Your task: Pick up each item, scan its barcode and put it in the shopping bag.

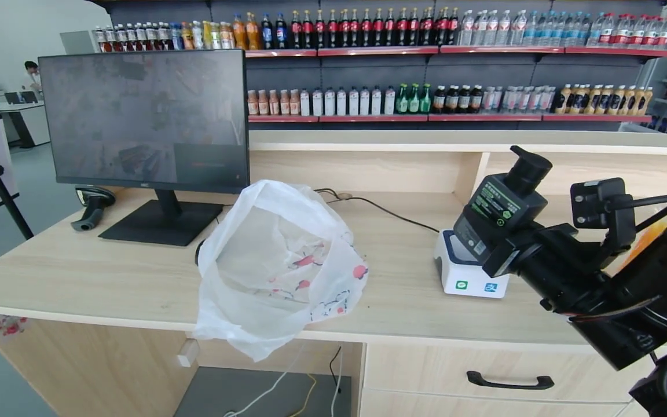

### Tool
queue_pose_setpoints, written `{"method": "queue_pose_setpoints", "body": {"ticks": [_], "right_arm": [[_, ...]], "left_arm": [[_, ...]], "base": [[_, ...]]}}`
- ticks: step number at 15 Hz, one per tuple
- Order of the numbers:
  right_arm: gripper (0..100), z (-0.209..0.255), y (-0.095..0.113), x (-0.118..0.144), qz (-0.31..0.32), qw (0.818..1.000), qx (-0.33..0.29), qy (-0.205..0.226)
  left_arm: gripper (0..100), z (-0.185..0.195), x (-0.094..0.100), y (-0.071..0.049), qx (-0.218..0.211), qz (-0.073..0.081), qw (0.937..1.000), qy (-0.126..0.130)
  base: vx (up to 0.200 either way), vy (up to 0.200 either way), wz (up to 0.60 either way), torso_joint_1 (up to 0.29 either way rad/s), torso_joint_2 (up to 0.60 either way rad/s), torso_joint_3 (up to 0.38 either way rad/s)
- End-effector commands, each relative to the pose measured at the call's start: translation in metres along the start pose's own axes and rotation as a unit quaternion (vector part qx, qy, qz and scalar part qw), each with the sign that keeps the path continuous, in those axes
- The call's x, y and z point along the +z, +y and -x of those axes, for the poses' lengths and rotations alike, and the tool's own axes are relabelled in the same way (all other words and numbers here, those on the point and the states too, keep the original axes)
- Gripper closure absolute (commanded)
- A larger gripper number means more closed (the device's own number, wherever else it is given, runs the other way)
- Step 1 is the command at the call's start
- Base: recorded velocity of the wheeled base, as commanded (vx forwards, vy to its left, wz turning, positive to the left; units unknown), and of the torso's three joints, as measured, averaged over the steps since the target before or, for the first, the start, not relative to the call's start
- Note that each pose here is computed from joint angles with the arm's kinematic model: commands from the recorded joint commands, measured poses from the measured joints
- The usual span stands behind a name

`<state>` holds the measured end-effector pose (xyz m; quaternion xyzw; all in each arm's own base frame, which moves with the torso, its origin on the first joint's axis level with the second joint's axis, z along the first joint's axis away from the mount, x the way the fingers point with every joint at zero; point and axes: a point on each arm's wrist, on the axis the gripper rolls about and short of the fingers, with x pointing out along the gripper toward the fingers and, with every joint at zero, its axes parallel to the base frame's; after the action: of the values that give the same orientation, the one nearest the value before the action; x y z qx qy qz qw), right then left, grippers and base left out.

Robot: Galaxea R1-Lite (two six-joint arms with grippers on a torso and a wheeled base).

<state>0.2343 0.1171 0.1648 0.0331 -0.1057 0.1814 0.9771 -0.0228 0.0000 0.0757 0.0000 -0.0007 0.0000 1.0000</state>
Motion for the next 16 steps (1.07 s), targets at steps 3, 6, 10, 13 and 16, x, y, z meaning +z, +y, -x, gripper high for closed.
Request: {"method": "queue_pose_setpoints", "body": {"ticks": [3,6,10,13,16], "right_arm": [[100,-0.003,-0.002,-0.005,0.011,1.0,-0.004,0.006],[100,-0.002,-0.004,-0.007,0.016,1.0,-0.007,0.012],[100,0.001,-0.014,-0.008,0.02,0.999,-0.024,0.017],[100,0.004,-0.016,-0.009,0.022,0.999,-0.028,0.021],[100,0.004,-0.02,-0.007,0.032,0.999,-0.035,0.019]], "left_arm": [[0,0.0,0.0,0.0,0.0,0.0,1.0,0.0],[0,0.0,0.0,0.0,0.0,0.0,1.0,0.0],[0,0.0,0.0,0.0,0.0,0.0,1.0,0.0],[0,0.0,0.0,0.0,0.0,0.002,1.0,0.0],[0,0.0,0.0,0.0,0.0,0.001,1.0,0.0]], "base": [[0.0,0.067,0.0,0.006,0.0,-0.002],[0.0,0.0,0.0,0.0,0.0,0.0],[0.05,0.0,0.0,0.001,0.0,0.001],[0.133,0.0,0.0,-0.006,0.0,0.002],[0.0,0.0,0.0,0.0,0.0,0.0]]}}
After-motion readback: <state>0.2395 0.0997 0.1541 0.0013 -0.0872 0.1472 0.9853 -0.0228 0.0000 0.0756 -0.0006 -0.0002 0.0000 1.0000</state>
